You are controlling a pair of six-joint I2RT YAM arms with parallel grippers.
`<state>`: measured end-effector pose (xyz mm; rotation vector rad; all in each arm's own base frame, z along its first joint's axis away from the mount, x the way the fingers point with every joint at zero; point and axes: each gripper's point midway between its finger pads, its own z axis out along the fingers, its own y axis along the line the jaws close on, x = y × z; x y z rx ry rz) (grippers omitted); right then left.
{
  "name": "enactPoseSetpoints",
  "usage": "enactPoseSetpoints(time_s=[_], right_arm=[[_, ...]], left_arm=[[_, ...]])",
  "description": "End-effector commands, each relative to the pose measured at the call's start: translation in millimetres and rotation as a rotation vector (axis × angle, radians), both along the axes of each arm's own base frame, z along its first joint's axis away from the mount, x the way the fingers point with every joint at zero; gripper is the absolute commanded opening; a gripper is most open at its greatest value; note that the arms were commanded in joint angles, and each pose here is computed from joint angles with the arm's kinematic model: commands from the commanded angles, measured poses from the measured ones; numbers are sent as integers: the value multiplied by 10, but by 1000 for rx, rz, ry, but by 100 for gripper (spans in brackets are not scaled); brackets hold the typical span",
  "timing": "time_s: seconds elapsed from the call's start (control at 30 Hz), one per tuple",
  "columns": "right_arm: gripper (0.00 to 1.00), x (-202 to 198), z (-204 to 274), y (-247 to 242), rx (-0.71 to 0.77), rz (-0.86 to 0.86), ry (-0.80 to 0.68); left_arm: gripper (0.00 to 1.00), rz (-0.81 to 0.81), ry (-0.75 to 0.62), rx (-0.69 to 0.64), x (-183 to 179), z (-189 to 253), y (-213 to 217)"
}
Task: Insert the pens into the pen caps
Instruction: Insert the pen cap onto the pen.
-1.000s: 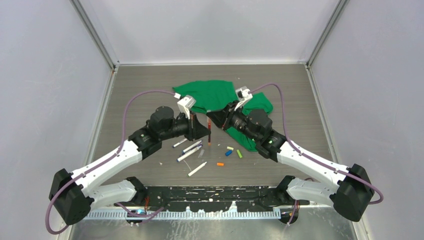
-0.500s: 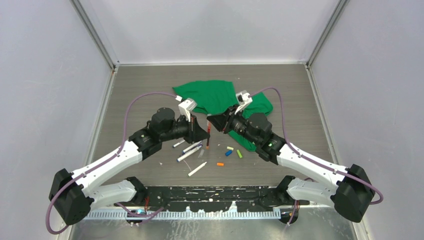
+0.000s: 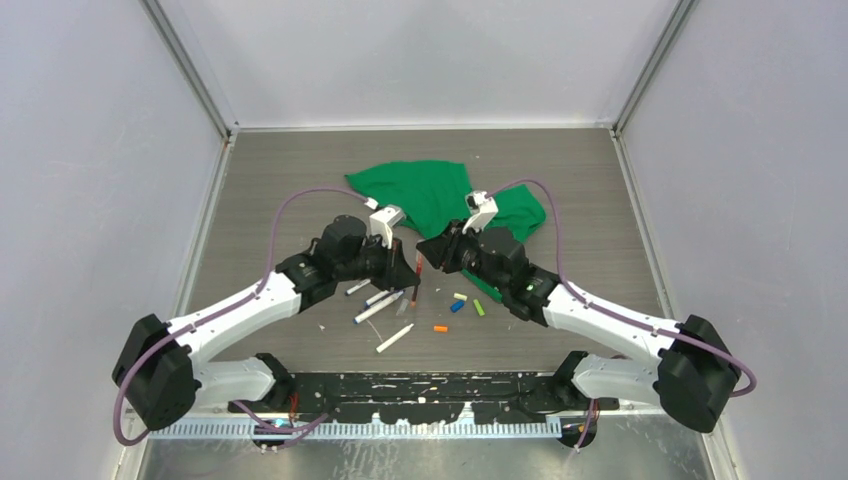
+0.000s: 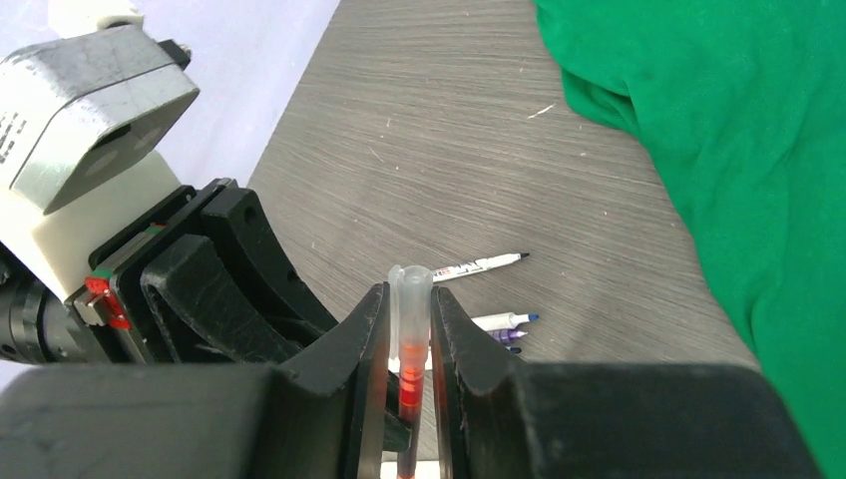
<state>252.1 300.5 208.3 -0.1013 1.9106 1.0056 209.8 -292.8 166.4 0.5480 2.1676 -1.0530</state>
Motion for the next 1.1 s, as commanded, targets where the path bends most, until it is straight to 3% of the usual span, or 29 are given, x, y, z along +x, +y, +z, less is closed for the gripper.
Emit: enactPoseSetpoints(time_s=[0.0, 0.23, 0.43, 0.73, 1.07], right_arm=[[20, -370, -326, 61, -77, 164, 17], [20, -757, -320, 193, 33, 379, -4], [20, -920, -281, 174, 28, 462, -14], [20, -535, -653, -146, -102, 146, 95], [20, -346, -831, -277, -65, -44, 178]], left_arm=[[0, 36, -215, -151, 331, 637, -133], [0, -22, -178, -260, 274, 716, -205], [0, -43, -158, -272, 230, 706, -178], [1, 12, -133, -158, 331, 255, -93], [16, 5, -64, -48, 293, -96, -25]])
